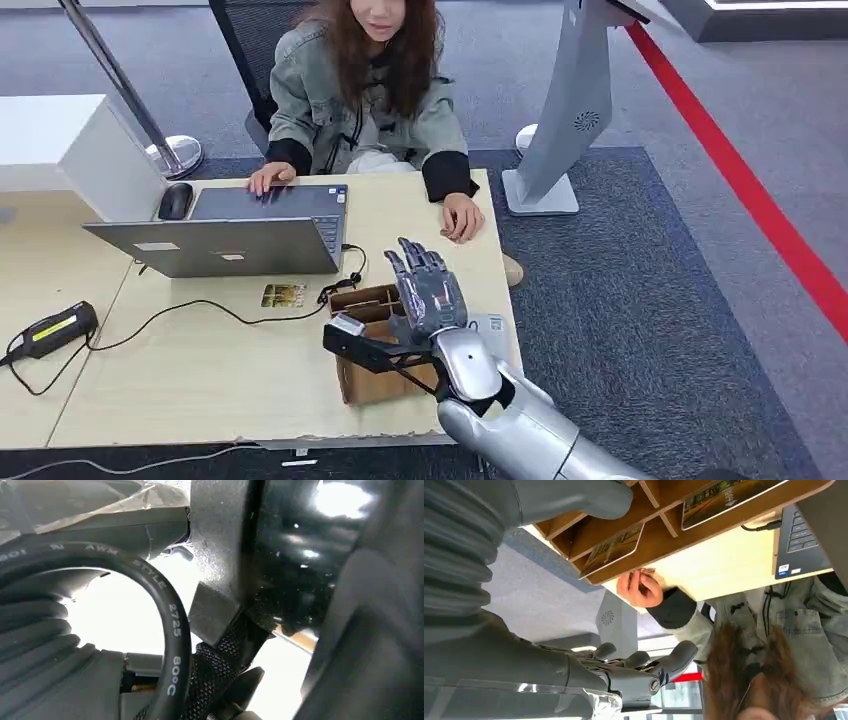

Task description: Pass the card to the sensor for recognition and then transmit it.

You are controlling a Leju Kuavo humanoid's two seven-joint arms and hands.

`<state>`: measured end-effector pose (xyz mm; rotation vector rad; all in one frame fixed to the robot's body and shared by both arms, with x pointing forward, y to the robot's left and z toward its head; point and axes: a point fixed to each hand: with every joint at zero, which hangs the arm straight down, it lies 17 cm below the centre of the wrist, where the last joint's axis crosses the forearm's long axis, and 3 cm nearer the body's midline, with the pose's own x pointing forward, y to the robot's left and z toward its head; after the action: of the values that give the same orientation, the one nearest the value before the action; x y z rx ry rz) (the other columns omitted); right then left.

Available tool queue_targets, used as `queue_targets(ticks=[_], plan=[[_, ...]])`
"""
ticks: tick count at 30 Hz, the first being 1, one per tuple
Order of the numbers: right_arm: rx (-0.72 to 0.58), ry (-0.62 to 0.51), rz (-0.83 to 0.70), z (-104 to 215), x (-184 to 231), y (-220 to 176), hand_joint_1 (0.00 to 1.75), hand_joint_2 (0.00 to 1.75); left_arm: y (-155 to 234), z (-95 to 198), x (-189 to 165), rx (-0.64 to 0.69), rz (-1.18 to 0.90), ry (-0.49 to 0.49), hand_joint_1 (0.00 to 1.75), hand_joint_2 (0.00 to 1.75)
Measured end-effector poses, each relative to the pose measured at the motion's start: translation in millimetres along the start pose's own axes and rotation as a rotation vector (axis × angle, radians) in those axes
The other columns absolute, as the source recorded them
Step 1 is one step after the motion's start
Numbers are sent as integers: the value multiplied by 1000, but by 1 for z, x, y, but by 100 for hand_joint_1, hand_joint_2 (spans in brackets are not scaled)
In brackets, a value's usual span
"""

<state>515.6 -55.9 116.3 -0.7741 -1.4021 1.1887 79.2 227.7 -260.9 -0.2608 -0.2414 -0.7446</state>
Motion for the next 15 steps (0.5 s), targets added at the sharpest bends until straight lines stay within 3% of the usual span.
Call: queue_targets(ticks=[15], plan=[[6,32,2,-3,-17,10,38,175,-1,-1,3,0,-5,-4,0,0]])
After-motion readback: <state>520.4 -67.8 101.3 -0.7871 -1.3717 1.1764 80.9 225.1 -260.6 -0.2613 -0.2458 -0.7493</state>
